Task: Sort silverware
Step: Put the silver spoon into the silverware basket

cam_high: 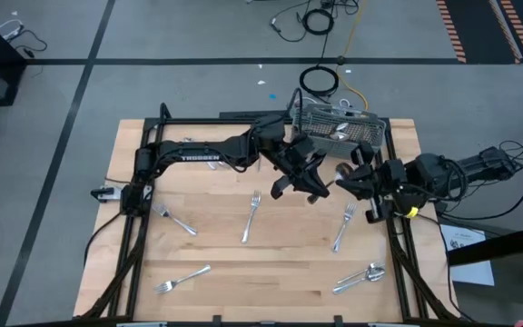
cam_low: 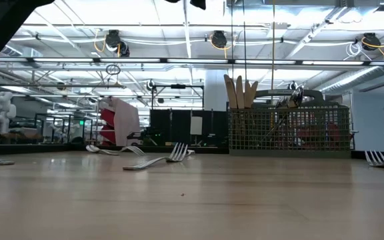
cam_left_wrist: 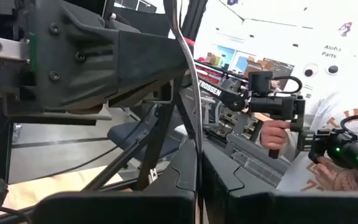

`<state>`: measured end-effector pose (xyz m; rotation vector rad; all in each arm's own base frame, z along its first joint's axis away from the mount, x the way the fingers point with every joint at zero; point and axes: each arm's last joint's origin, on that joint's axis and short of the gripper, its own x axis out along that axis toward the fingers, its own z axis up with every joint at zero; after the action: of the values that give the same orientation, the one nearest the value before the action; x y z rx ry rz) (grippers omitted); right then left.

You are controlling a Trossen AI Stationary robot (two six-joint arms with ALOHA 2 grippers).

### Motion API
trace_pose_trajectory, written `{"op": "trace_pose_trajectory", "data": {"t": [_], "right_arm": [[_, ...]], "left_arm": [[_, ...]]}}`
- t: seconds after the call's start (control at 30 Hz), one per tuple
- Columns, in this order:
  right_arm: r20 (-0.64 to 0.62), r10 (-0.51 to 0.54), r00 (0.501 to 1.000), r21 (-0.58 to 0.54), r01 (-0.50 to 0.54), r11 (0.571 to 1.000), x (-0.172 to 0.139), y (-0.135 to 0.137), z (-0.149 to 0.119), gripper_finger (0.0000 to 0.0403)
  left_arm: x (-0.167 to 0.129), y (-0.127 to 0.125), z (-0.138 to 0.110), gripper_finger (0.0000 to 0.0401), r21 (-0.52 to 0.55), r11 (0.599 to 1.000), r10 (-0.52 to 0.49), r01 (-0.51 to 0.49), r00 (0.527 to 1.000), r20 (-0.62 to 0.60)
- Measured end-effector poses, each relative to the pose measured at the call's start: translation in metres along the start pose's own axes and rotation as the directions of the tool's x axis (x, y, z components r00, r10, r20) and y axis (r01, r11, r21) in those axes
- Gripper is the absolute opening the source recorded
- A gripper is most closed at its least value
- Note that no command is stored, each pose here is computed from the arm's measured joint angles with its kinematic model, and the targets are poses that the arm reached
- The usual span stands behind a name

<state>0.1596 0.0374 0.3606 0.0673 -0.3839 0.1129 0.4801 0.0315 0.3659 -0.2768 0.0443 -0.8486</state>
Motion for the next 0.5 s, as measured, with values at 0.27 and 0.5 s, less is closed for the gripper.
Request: {"op": "trace_pose_trajectory", "data": {"t": [0.27,0.5], "right_arm": [[-0.033,-0.011,0.999,0.081,0.014,0.997,0.011,-0.007,-0.011,0.0],[-0.077,-0.072,0.994,0.158,0.084,0.984,0.001,-0.01,-0.008,0.0]], "left_arm": [[0.0,0.0,-0.002,0.0009,-0.015,1.0,-0.01,0.01,1.0,-0.017],[-0.01,0.008,0.001,0.0009,-0.011,0.998,0.064,-0.063,0.998,0.008]]}}
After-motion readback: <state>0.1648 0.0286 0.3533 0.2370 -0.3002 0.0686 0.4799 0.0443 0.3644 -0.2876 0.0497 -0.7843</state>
